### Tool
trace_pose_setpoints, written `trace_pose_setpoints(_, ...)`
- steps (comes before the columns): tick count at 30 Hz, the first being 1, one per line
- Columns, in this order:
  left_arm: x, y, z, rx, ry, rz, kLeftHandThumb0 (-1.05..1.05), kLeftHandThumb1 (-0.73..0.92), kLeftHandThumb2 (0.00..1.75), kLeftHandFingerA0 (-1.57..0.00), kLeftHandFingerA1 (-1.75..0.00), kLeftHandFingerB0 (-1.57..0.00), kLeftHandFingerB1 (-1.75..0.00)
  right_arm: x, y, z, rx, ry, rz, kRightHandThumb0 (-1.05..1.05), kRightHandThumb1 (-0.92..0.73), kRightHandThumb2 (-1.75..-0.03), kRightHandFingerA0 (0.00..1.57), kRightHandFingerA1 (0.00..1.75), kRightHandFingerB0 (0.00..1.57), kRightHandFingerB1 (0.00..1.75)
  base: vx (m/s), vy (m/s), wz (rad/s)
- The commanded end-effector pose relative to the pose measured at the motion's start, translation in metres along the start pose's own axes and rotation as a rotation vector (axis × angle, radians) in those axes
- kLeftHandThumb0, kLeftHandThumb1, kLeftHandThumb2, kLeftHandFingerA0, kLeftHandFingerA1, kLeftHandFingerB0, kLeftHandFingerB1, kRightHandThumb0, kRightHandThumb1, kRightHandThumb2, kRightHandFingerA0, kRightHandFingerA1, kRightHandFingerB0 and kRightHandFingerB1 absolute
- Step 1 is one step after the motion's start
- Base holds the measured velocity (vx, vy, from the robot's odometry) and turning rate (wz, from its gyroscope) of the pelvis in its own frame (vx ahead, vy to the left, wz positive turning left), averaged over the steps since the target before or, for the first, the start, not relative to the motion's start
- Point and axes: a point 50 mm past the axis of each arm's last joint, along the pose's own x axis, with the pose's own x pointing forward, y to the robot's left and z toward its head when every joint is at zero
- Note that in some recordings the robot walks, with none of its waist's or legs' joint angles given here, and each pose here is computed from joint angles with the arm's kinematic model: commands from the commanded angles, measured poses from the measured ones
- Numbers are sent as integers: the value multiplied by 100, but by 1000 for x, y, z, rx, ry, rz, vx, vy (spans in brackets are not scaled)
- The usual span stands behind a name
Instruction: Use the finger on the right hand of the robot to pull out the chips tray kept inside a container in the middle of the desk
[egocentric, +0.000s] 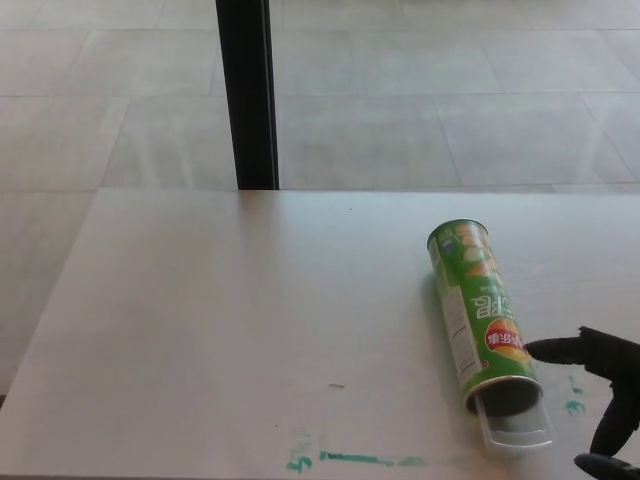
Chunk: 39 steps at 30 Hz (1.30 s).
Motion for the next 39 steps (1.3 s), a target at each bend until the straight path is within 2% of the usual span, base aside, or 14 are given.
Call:
trace_pose_setpoints(1, -3, 11, 1, -19, 2, 18, -47, 74, 62, -58, -64, -55, -55, 9, 0, -9, -146, 64, 61, -12, -57, -57, 89, 97, 33, 38, 0, 0, 0)
trace_pose_setpoints(6, -3, 13, 2, -4, 3, 21, -47, 74, 62, -58, -64, -54, -54, 16, 1, -11, -224, 63, 95, -17, -56, -57, 89, 98, 35, 38, 0, 0, 0)
trace_pose_setpoints(8, -3, 13, 1, -37, 8, 20, -47, 74, 62, -58, -66, -53, -55, 18, 4, -11, -283, 57, 119, -22, -55, -58, 91, 87, 36, 38, 0, 0, 0)
trace_pose_setpoints(12, -4, 14, 1, -21, 3, 20, -48, 74, 62, -59, -67, -56, -57, 18, 12, -12, -359, 53, 142, -16, -52, -55, 96, 87, 38, 37, 0, 0, 0)
trace_pose_setpoints(17, -3, 13, 2, -35, 6, 23, -47, 72, 61, -58, -63, -56, -54, 22, 19, -18, -422, 65, 180, -15, -52, -56, 93, 101, 39, 40, 0, 0, 0)
trace_pose_setpoints(20, -2, 12, 4, -16, 2, 24, -47, 73, 61, -58, -64, -54, -54, 25, 23, -16, -434, 65, 185, -14, -53, -55, 91, 100, 38, 38, 0, 0, 0)
trace_pose_setpoints(21, -3, 13, 5, 6, -5, 24, -48, 73, 62, -59, -65, -56, -55, 27, 26, -14, -445, 57, 189, -14, -53, -55, 89, 107, 39, 38, 0, 0, 0)
trace_pose_setpoints(23, -2, 12, 5, -5, 5, 31, -47, 73, 62, -60, -65, -56, -55, 29, 29, -14, -470, 45, 191, -15, -52, -55, 93, 96, 39, 38, 0, 0, 0)
trace_pose_setpoints(26, -2, 11, 4, -9, 6, 31, -47, 73, 62, -60, -66, -56, -55, 30, 31, -15, -494, 42, 199, -15, -52, -55, 93, 98, 39, 39, 0, 0, 0)
trace_pose_setpoints(27, -2, 11, 4, -13, 5, 28, -47, 73, 61, -59, -65, -55, -54, 30, 33, -17, -504, 47, 204, -14, -51, -55, 91, 105, 39, 39, 0, 0, 0)
trace_pose_setpoints(29, -2, 12, 6, 4, -8, 21, -49, 73, 62, -59, -65, -58, -55, 31, 37, -24, -559, 64, 213, -15, -51, -55, 94, 107, 41, 40, 0, 0, 0)
trace_pose_setpoints(35, -2, 12, 6, 3, -3, 23, -48, 73, 61, -58, -63, -55, -54, 37, 43, -32, -593, 122, 244, -21, -53, -57, 91, 104, 39, 41, 0, 0, 0)
trace_pose_setpoints(39, -2, 11, 6, 11, -11, 8, -48, 74, 62, -55, -64, -55, -56, 39, 57, -35, -609, 115, 247, -20, -49, -54, 97, 107, 41, 42, 0, 0, 0)
